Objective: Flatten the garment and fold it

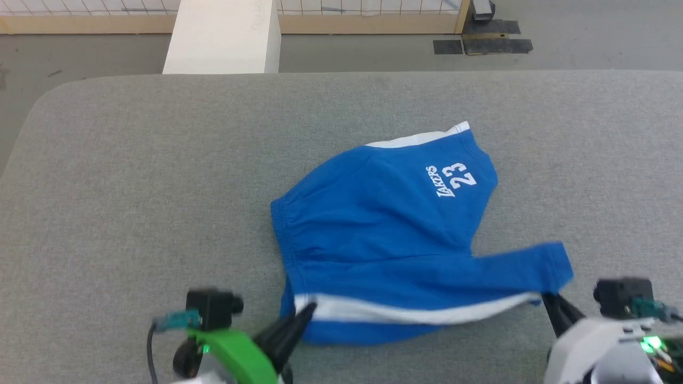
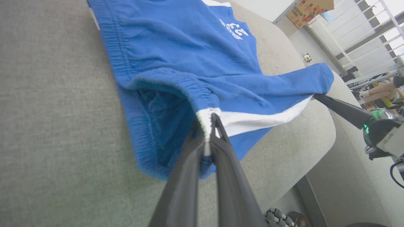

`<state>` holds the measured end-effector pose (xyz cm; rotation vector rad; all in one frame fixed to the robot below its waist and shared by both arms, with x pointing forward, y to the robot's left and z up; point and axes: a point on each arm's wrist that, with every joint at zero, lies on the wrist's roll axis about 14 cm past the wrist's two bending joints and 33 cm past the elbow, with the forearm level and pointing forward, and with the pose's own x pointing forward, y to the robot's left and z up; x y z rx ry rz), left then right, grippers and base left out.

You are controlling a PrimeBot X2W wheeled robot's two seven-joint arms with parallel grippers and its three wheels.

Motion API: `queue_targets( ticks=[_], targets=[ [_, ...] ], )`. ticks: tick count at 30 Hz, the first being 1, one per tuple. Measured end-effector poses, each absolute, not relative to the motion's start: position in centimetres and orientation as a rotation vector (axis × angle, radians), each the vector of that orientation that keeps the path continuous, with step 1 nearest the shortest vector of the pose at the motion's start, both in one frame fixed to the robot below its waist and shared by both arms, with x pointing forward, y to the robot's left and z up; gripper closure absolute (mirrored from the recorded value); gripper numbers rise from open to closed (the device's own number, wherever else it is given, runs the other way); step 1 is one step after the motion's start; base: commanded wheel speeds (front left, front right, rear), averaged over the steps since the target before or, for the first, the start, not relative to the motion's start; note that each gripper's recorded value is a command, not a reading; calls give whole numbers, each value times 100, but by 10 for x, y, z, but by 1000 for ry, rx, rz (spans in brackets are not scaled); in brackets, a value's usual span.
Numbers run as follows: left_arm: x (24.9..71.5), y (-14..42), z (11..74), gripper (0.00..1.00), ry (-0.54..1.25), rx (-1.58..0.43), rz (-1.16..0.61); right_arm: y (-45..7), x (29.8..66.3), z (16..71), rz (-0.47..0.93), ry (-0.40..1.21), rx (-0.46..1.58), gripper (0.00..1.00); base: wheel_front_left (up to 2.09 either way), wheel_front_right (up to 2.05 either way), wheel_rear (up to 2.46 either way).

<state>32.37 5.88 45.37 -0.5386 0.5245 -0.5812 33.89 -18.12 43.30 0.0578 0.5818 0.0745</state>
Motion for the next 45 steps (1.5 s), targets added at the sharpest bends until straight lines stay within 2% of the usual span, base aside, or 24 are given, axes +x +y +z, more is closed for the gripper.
queue_targets(
  ticks=[6,13,27,33,45],
  targets=[
    [366,56,476,100,370,-514,-572,-168,375,449,118,527,7,100,0,0,0],
    [411,74,478,100,280,-512,-481,-163,424,461,153,490,-49,100,0,0,0],
    [476,97,449,100,293,-495,-381,-152,515,448,217,527,-148,100,0,0,0],
    [486,105,422,100,354,-485,-334,-144,538,427,245,588,-158,100,0,0,0],
    [488,106,391,100,458,-468,-322,-140,551,381,274,806,-185,100,0,0,0]
  ],
)
